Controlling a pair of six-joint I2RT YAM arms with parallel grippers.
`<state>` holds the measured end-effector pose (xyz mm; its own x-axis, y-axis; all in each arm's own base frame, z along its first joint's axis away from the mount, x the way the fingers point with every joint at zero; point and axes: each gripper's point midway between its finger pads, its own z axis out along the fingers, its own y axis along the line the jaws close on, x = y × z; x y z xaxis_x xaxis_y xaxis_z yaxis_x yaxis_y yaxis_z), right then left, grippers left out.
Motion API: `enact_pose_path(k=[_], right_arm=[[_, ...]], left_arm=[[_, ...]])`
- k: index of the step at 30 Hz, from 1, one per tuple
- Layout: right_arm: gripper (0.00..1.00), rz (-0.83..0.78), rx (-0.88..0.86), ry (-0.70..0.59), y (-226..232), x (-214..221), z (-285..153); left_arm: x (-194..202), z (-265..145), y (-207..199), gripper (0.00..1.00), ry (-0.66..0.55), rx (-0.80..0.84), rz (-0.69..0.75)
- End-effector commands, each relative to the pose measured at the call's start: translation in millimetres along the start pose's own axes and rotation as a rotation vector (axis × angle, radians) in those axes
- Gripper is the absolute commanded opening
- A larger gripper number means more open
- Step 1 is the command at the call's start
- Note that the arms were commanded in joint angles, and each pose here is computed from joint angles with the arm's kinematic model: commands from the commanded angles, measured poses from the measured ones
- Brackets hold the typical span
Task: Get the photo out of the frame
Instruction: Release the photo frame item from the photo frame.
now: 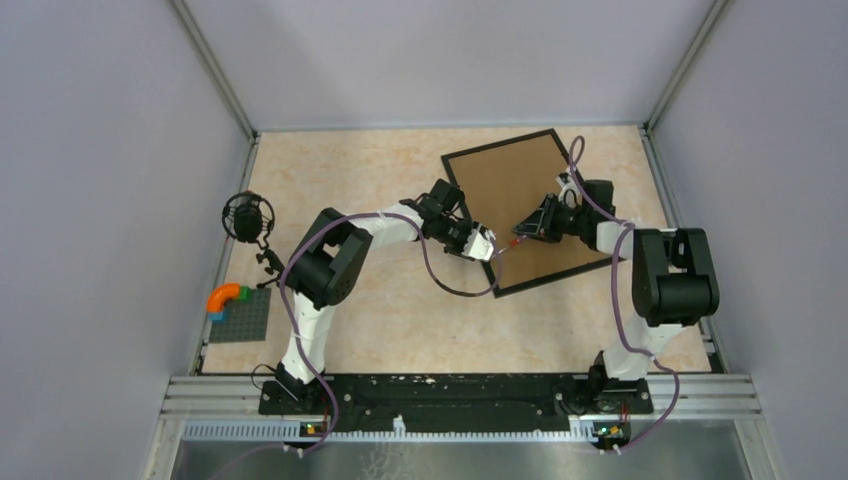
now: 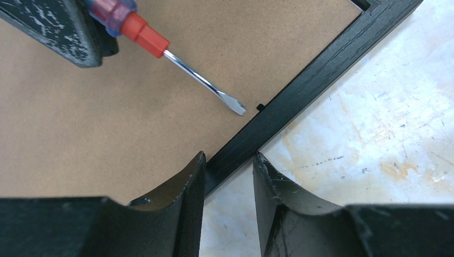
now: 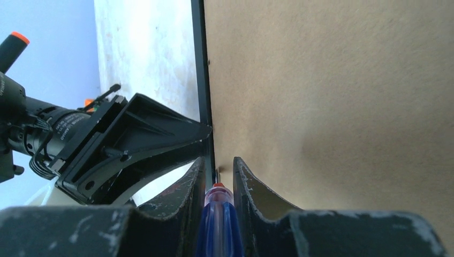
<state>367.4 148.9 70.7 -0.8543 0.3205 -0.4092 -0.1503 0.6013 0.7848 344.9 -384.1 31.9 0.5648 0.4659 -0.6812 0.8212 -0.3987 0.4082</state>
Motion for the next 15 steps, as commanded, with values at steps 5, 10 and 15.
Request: enact_pose_path(k=[5,10,15], right_arm=[[0.00,-0.050,-0.009,-0.061,-4,-33,-8],[0.00,-0.009,-0.027,-0.019,-8,-18,-3],[0.00,0.008,-0.041,0.013,-7,-3,0]], left_arm=[[14,12,-44,0.41,0.044,0.111,-0.110],[16,12,-45,0.41,0.050,0.114,-0.109],[17,13,-46,0.41,0.049,0.117,-0.111]])
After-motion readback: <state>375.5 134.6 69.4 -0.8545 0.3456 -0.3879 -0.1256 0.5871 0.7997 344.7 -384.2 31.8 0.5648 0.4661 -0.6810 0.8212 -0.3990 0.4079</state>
